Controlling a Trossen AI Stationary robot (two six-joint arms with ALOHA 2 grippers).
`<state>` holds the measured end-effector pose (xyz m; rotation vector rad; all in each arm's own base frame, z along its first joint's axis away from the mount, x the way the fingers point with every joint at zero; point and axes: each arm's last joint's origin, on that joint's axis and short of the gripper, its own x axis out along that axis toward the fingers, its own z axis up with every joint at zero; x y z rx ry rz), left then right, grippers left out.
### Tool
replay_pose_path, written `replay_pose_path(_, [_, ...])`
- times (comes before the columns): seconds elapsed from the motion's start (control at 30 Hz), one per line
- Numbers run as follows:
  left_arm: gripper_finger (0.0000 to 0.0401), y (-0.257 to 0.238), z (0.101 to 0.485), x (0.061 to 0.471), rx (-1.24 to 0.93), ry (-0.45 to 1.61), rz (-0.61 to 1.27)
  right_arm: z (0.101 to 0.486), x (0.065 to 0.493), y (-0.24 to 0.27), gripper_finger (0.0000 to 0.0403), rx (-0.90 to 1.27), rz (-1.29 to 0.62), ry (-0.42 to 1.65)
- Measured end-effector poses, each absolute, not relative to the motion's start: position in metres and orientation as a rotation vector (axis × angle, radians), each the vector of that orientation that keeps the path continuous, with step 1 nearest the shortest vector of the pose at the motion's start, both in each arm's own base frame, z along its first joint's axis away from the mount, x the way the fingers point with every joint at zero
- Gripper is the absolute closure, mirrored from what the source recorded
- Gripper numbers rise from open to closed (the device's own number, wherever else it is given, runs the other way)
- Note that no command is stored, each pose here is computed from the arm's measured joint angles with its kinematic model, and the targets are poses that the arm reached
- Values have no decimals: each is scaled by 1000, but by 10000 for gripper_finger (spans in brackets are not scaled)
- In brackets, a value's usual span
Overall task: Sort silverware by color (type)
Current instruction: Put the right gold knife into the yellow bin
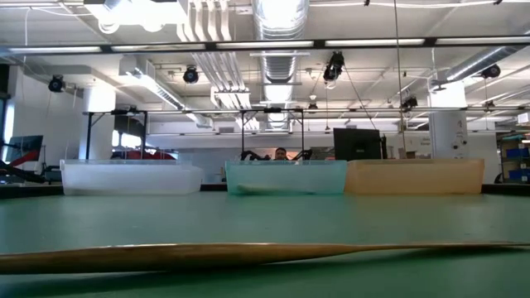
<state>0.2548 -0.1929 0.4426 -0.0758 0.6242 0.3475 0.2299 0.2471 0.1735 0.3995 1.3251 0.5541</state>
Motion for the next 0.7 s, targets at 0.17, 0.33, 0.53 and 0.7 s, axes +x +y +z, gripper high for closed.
replay_pose_path(0.17, [362,-192,443,254,-78,623,348,180,244,263,344,227,708,1221])
replay_pose_path(0.33, [362,-192,443,254,-70,624,345,171,248,266,343,127,735,1247])
replay_pose_path(0.53, [362,-192,443,254,-55,627,341,146,247,265,335,81,691,1344])
replay_pose_path(0.7, [362,-192,444,254,-55,627,340,152,252,270,311,77,676,1319])
